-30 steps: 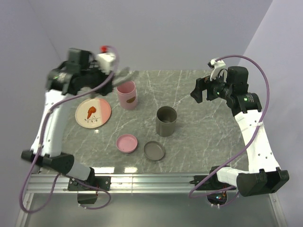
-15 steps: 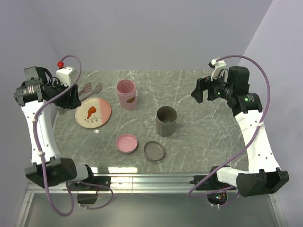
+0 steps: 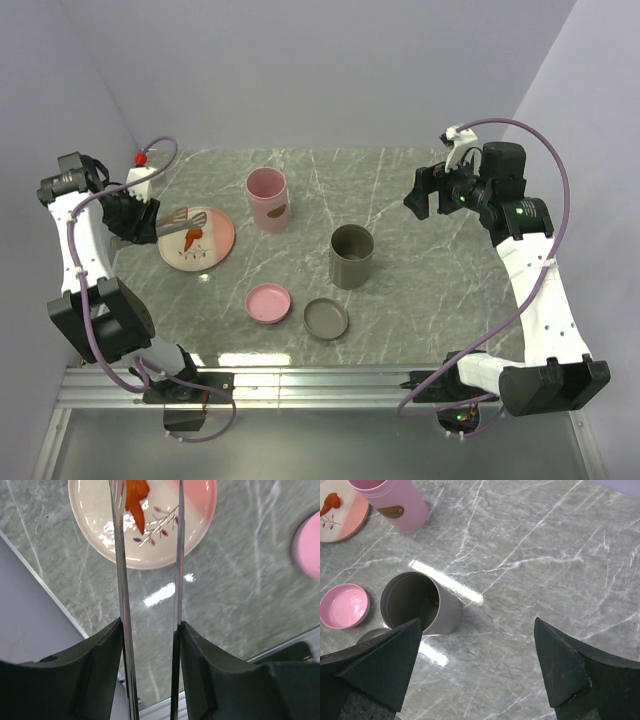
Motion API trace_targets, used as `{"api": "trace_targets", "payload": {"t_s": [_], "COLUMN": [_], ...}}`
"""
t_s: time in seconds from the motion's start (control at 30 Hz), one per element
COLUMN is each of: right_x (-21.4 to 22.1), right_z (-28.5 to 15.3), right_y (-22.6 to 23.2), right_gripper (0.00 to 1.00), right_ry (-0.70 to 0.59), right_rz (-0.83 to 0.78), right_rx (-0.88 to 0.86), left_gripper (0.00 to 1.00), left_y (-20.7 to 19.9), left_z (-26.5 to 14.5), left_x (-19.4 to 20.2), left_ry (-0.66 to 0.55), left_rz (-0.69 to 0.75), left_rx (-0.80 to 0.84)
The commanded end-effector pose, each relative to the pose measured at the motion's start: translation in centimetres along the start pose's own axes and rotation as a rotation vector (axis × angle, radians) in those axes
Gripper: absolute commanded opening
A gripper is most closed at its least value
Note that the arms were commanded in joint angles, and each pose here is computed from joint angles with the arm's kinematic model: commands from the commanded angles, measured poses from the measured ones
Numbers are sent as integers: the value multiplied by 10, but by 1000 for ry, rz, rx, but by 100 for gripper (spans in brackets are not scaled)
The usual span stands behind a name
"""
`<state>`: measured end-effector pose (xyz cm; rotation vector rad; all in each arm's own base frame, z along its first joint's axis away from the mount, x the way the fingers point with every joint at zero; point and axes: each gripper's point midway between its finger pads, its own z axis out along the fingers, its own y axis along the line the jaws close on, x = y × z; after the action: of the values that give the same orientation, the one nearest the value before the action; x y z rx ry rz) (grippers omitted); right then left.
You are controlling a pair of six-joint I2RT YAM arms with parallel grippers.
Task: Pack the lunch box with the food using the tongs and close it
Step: Pick up the fake food from the plate.
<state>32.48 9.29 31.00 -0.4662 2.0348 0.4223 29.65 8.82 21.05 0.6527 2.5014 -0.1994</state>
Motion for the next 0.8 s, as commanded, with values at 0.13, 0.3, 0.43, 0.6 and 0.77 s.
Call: {"api": "trace_targets", "payload": {"t_s": [0.13,0.3,0.43,0.6,0.77], "right_x": [-10,-10,-10,-12,-13], "right_z": [-9,-8,-6,-5,-4], "right_y": [0,0,0,-1,-1], "right_gripper": [99,99,99,99,99], "right_ry": [-35,-33,-26,-23,-21], "right_rz": [-13,-5,0,1,5], "right_rx": [8,6,5,5,3], "left_gripper": [52,52,53,53,53], "left_y": [28,42,46,42,39], "left_z": [22,35,44,53,59], "left_x": [11,15,18,25,31], "left_ry": [38,56,66,79,83], "left_rz": [152,162,168,160,162], "left_rx": [-30,-50,-38,1,6]}}
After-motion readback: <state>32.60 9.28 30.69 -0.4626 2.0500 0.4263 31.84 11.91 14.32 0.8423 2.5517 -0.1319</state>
